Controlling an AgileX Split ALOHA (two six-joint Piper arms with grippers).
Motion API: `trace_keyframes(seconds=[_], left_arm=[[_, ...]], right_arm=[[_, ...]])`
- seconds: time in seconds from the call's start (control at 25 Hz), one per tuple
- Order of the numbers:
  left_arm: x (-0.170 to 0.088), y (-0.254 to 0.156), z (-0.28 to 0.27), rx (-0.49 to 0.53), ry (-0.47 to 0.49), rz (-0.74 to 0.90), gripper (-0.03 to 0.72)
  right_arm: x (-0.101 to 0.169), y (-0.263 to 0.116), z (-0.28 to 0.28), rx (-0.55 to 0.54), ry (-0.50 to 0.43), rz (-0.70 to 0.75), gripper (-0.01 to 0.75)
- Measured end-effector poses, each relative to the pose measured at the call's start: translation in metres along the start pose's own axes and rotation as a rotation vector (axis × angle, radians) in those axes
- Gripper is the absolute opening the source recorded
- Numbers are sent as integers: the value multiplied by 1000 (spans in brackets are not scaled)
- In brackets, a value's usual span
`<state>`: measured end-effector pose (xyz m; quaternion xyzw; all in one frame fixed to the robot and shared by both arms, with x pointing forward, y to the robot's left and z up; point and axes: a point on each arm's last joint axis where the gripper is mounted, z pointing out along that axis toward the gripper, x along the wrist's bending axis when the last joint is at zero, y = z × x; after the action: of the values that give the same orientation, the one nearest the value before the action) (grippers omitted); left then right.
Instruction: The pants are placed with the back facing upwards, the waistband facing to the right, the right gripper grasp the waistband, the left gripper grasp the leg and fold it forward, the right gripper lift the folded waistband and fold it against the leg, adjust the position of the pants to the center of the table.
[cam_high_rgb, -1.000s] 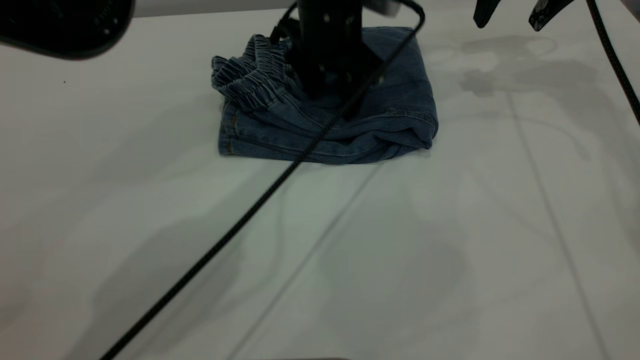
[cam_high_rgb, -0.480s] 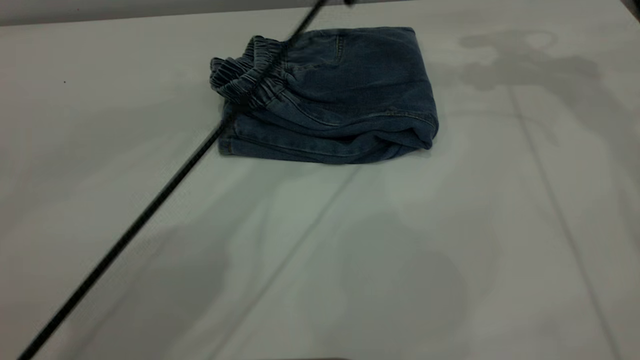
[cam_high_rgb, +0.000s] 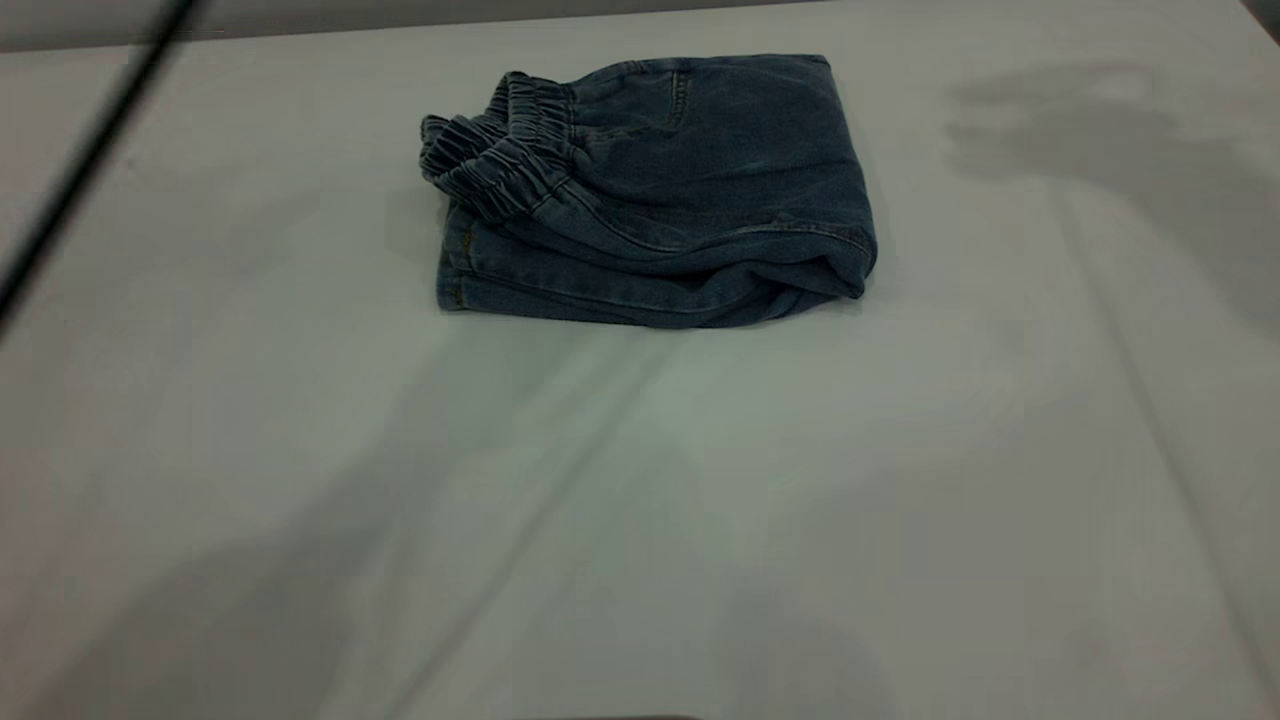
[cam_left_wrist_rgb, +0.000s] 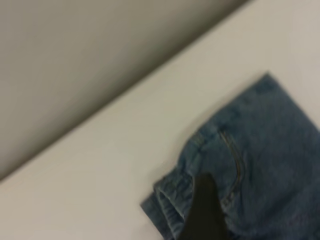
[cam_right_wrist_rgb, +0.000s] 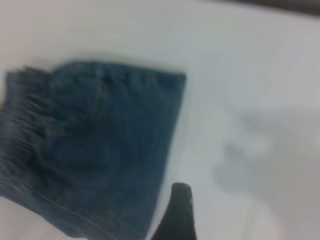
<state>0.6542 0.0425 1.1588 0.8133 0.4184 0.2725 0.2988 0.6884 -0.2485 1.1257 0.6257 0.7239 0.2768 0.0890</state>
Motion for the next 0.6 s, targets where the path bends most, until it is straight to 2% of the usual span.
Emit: trace_keyframes(seconds=[0.36, 0.52, 0.6], left_arm=[[22, 21, -92, -169, 63, -13, 516], [31, 22, -139, -232, 72, -25, 516], [33, 15, -152, -216, 77, -22, 516]], right_arm=[[36, -11, -134, -251, 2, -44, 591], [53, -39, -189, -332, 22, -51, 591], [60, -60, -211, -348, 23, -56, 591]])
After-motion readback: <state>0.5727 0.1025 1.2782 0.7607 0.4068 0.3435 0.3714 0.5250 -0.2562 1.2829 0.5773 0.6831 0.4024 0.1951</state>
